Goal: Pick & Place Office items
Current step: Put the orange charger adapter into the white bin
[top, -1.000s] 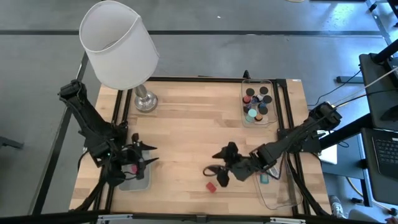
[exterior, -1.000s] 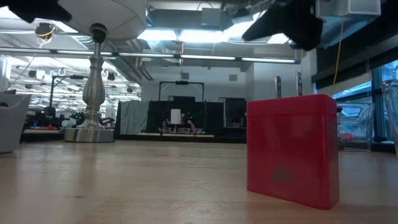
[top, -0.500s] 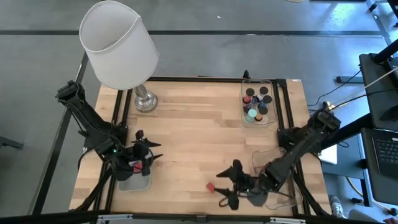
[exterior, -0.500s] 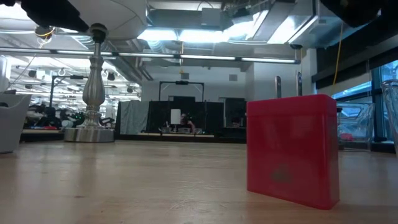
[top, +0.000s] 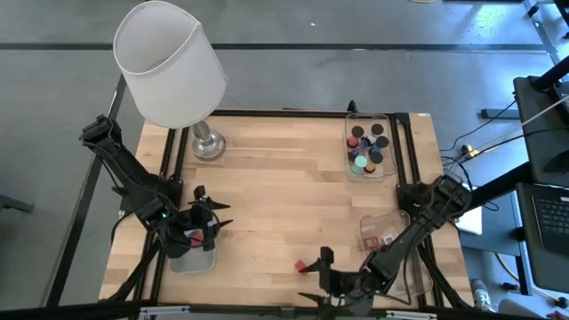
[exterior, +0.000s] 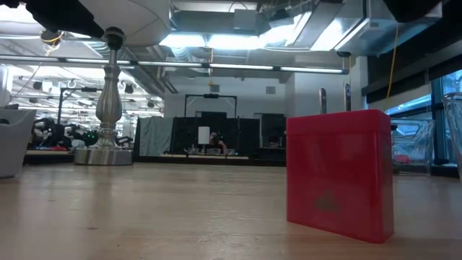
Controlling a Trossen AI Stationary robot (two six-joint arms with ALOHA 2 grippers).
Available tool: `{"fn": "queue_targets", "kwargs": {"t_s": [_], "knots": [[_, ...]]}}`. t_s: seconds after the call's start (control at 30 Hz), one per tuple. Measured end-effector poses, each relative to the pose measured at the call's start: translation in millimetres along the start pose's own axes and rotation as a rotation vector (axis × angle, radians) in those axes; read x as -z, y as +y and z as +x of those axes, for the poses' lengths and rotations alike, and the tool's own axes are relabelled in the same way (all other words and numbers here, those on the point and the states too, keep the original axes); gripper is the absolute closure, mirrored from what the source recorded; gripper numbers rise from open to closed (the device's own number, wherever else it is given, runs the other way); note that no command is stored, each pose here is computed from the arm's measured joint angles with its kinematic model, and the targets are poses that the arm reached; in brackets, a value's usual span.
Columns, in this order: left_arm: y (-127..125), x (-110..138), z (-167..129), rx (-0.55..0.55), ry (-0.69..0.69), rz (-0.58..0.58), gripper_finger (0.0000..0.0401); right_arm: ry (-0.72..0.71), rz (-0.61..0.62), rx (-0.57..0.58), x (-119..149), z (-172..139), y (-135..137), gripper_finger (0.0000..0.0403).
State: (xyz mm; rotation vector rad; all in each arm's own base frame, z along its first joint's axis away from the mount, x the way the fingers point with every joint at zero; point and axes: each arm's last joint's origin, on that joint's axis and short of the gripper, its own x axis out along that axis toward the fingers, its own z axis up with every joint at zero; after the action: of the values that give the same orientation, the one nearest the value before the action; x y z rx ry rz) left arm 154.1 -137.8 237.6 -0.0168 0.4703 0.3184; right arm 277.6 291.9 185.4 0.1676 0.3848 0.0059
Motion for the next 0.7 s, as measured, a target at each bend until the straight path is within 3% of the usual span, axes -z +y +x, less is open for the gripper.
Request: {"fn": "queue_targets", "kwargs": {"t_s": [0.2,0.33,0.7], "knots": [[0,0,0,0.000,0.000,0.000,0.0207,0.004,-0.129,0.011,1,12,12,0.0121],[0,0,0,0.000,0.001,0.001,0.0207,0.030,-0.152,0.108,1,13,11,0.0123],[1,1,0,-0.003,0.006,0.027,0.0207,0.097,0.261,0.220,12,12,-1,0.0126]]}}
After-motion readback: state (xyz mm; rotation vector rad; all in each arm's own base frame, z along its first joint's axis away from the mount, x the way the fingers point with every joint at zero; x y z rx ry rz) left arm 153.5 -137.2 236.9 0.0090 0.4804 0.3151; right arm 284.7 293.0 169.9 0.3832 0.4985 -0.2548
